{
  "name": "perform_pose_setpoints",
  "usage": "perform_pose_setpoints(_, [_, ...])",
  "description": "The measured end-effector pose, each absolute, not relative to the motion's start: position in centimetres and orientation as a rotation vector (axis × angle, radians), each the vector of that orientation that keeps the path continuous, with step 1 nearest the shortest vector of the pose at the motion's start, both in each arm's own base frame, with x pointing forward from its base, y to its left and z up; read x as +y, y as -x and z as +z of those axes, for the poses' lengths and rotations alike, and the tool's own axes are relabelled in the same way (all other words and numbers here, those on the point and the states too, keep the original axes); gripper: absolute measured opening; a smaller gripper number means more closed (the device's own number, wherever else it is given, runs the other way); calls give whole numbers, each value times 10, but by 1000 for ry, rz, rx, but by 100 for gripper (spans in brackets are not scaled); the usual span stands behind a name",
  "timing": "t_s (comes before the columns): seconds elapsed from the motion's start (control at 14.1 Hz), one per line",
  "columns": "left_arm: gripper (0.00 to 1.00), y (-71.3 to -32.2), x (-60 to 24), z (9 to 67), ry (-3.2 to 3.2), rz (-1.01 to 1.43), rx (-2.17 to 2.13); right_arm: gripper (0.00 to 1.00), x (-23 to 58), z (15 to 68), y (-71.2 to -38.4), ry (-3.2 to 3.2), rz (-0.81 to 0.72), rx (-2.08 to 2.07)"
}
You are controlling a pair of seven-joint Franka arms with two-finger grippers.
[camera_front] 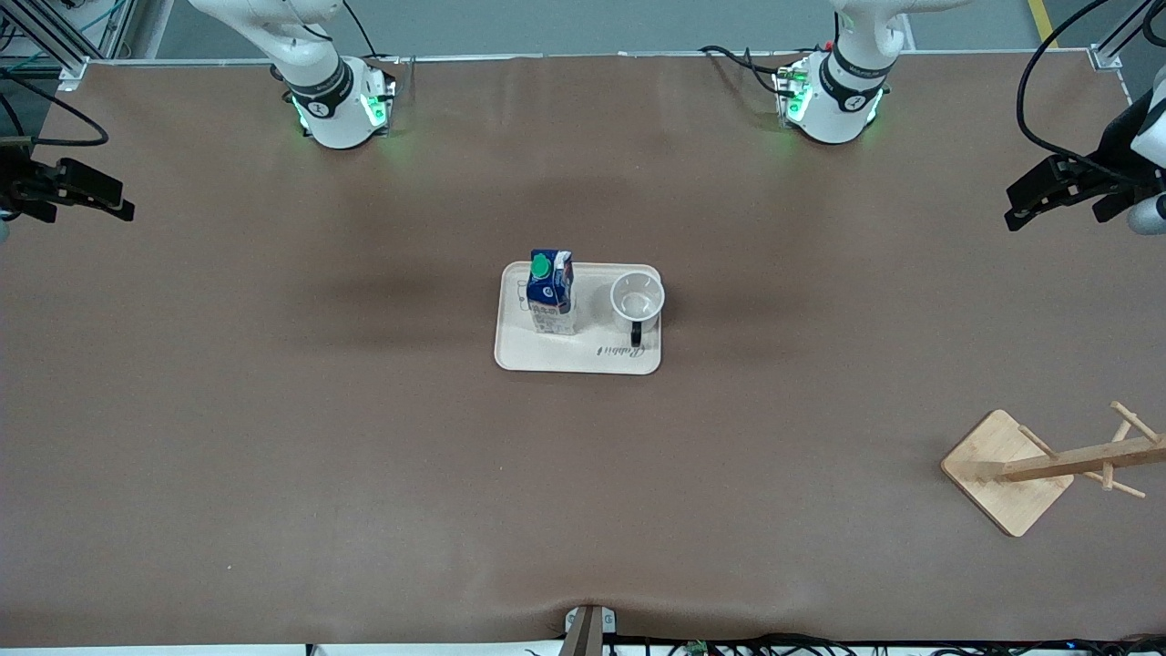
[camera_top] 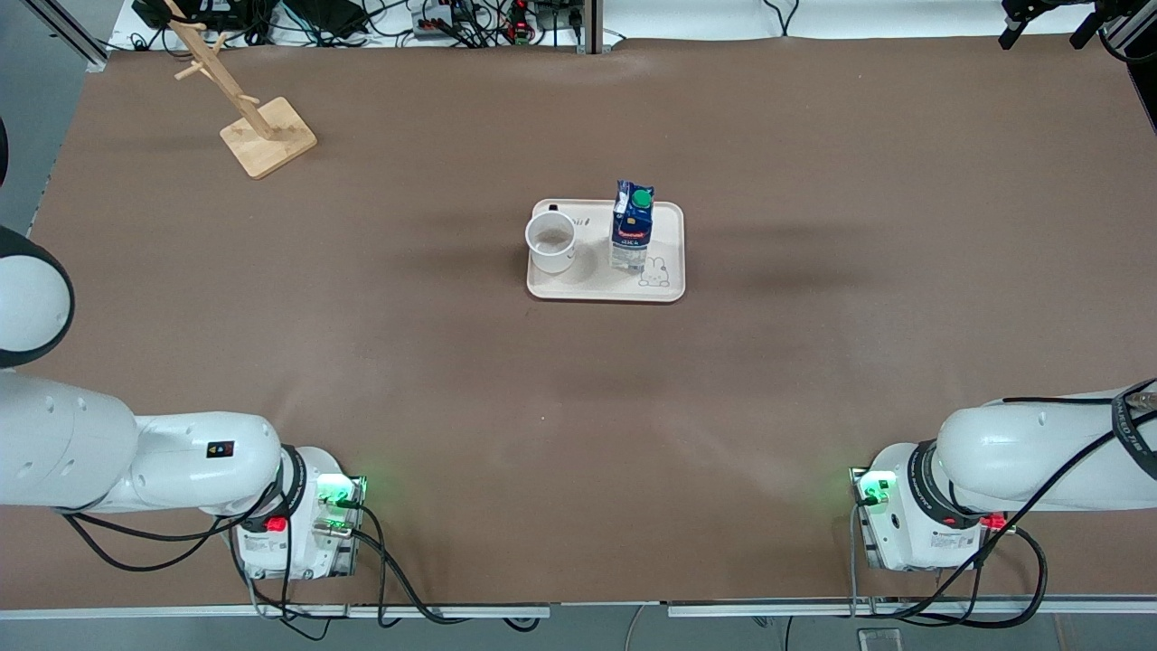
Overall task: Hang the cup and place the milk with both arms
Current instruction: 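Move the left gripper toward the white mug on the tray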
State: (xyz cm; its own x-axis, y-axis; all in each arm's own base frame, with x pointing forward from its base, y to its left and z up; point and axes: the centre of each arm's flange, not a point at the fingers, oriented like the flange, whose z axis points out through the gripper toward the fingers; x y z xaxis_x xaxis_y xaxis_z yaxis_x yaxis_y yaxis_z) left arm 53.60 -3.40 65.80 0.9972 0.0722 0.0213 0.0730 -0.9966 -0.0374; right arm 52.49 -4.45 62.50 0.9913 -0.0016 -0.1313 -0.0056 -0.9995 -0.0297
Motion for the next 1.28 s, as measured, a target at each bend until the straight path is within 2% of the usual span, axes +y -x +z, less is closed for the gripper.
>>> perform_pose_setpoints(0.57, [100, -544, -48, 643, 3104, 12, -70, 100, -52, 624, -525, 3104, 206, 26])
perform_pose_setpoints(0.99, [100, -564, -132, 581, 3112, 106, -72, 100, -52, 622, -526, 3103, 214, 27])
perform_pose_setpoints(1.28, [100, -561, -191, 523, 3133, 76, -58, 100, -52, 621, -527, 3102, 215, 27])
